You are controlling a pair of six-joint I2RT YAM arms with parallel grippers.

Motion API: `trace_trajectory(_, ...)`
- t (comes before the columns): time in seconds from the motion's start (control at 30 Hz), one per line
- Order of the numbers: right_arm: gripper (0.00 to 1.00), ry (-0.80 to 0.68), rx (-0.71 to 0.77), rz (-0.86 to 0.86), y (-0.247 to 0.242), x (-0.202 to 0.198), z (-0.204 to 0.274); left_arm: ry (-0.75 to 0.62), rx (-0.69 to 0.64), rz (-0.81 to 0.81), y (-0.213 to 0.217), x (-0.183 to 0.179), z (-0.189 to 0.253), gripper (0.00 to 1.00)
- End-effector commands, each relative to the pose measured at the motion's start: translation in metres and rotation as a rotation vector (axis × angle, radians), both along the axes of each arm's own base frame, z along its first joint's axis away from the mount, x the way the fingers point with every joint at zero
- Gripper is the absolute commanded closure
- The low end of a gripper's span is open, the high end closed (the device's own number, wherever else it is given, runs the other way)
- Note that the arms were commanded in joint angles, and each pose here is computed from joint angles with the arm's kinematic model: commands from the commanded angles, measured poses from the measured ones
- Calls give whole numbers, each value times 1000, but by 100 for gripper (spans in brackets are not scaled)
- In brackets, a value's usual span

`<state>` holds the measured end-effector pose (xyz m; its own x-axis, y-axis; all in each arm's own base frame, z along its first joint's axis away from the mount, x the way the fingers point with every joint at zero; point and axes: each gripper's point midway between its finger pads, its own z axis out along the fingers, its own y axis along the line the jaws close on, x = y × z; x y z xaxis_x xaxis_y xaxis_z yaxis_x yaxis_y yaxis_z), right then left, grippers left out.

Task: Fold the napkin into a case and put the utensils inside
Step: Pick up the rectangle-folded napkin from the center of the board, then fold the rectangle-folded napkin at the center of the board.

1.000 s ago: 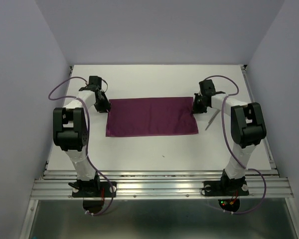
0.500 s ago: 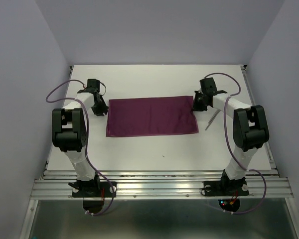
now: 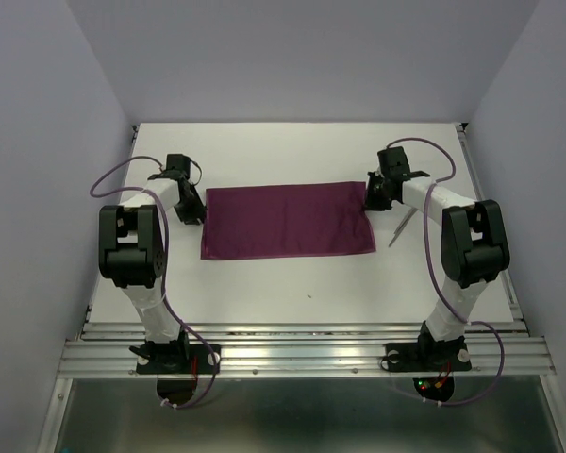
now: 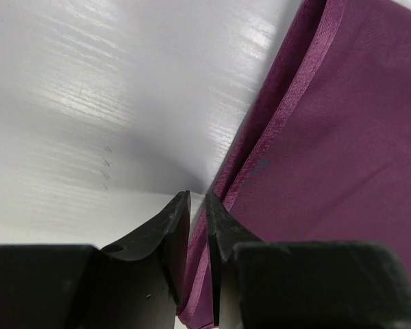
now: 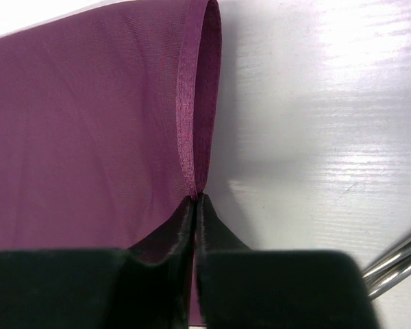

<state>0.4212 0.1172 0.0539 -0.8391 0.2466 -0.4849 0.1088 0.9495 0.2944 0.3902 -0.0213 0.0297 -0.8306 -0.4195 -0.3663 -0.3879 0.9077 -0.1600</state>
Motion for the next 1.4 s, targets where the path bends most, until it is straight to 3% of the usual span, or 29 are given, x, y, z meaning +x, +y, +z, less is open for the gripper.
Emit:
trace_trajectory(0.0,83,-43,-11,-18,0,8,17,19,-16,-13,-3,-7,-7,73)
trace_trajectory(0.13,57,-21,-50,-37,-7,6,7,23,-10,-11,-2,-7,-8,73)
trace_trajectory(0.23,50,-1,-66,-40,-9,4,0,26,-3,-7,-1,-7,-8,73)
trace_trajectory(0.47,49,25,-103,-44,-14,8,-15,39,9,-3,2,-9,-12,73)
trace_trajectory(0.6,51,58,-103,-36,-13,7,-32,48,7,-4,1,-11,-15,73)
trace_trajectory(0.67,61,57,-99,-34,-12,8,-34,52,6,-4,1,-12,-18,73)
trace_trajectory(0.7,77,44,-96,-34,-11,9,-31,56,-1,-10,-1,-12,-19,73)
trace_trajectory(0.8,99,31,-101,-51,-14,8,-29,63,-11,-25,-10,-13,-23,73)
trace_trajectory(1.13,99,-54,-205,-150,-42,5,0,68,-60,-85,-49,-17,-28,73)
trace_trajectory(1.37,99,-97,-189,-147,-40,7,28,74,-104,-141,-86,-22,-34,73)
